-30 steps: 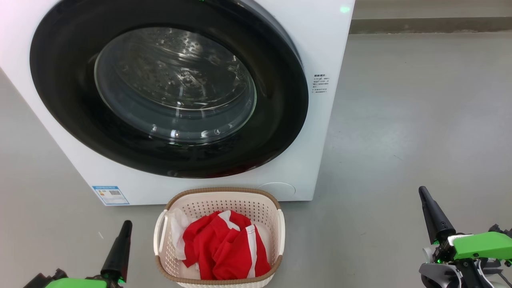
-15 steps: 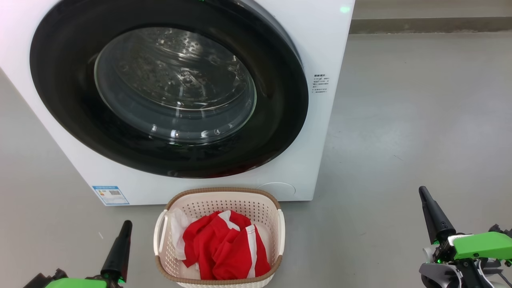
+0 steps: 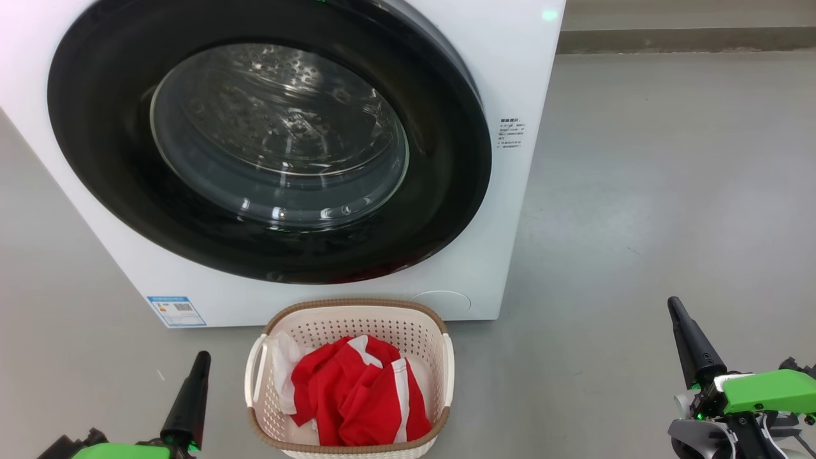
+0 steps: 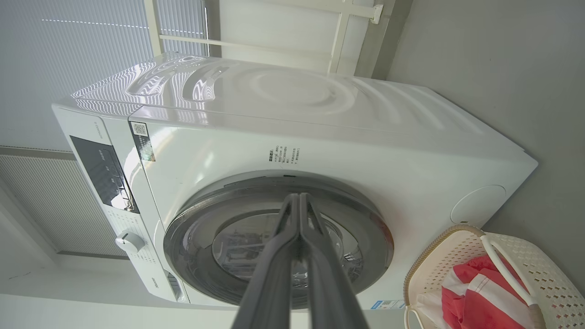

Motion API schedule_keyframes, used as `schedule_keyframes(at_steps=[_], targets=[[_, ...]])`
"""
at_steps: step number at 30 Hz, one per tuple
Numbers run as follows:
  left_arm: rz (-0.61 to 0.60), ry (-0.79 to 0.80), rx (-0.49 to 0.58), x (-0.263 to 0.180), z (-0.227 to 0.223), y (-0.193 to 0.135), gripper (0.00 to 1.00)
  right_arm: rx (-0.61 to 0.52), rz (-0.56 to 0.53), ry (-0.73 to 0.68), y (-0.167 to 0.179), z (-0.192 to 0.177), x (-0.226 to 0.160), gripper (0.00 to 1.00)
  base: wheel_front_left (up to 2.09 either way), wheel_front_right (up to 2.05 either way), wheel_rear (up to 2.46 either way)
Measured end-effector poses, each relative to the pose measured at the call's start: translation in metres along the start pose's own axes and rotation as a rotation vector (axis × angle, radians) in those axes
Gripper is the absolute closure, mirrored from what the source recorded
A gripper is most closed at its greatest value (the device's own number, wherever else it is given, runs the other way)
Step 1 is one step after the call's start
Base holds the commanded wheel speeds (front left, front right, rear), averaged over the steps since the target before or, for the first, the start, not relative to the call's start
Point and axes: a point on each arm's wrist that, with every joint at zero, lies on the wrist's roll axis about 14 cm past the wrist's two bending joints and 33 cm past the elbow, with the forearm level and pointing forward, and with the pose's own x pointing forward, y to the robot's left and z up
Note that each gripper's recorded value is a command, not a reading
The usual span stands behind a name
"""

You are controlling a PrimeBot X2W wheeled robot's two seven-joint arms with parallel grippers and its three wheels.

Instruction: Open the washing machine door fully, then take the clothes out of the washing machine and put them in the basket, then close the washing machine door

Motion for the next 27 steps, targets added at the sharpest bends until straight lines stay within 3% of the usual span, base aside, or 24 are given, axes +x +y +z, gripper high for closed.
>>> schedule_keyframes(at_steps=[27], targets=[[0.0,0.0,0.0,0.0,0.0,0.0,1.0,0.0,0.0,-0.001,0.0,0.0001,0.0,1.0,0.0,0.0,0.0]])
